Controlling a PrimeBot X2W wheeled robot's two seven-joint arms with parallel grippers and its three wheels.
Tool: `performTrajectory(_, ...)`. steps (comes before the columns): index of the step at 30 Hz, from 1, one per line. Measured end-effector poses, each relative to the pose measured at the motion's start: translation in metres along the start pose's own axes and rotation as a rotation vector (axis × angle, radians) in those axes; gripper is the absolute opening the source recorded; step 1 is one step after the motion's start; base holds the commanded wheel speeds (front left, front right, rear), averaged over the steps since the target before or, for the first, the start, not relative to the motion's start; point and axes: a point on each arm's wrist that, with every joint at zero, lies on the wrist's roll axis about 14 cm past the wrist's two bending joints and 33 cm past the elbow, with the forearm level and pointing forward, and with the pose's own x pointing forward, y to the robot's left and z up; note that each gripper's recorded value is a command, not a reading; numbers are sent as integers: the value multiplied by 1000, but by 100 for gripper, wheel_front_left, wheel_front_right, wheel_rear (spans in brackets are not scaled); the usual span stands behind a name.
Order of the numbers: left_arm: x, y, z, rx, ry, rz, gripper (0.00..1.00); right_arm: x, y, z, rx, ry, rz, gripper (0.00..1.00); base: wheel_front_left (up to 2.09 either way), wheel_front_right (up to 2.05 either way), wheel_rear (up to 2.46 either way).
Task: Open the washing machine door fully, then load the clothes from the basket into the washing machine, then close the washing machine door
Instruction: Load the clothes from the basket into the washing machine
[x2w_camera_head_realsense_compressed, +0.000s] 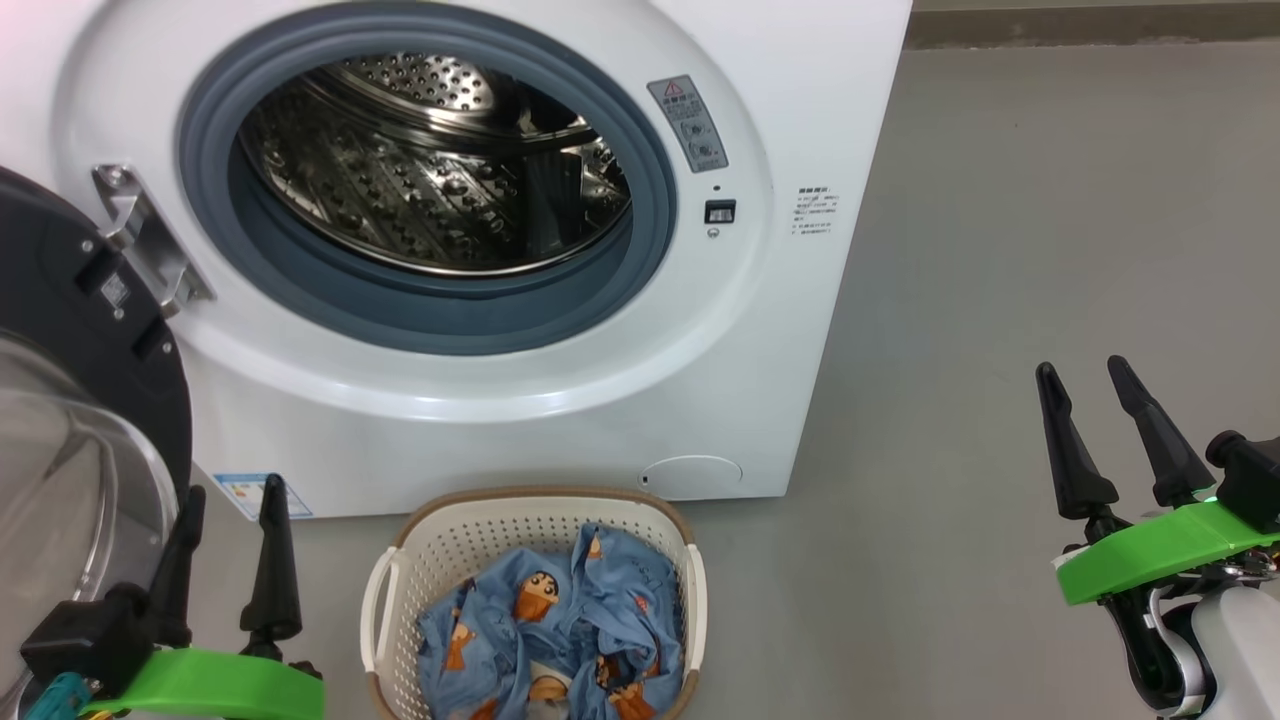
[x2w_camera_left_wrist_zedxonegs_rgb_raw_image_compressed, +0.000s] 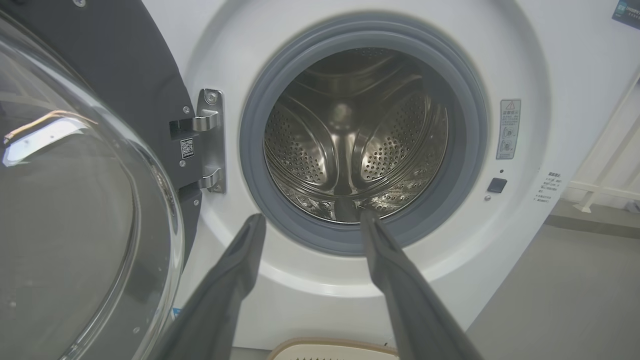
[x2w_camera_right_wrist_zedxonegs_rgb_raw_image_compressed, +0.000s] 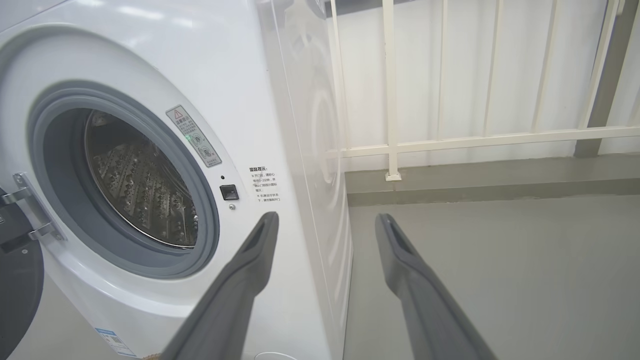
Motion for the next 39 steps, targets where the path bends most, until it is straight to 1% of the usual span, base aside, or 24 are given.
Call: performTrajectory(39,-1,-2,-5,7,17,-11,100,0,3,-5,-3,17,10,100,2,-2,0)
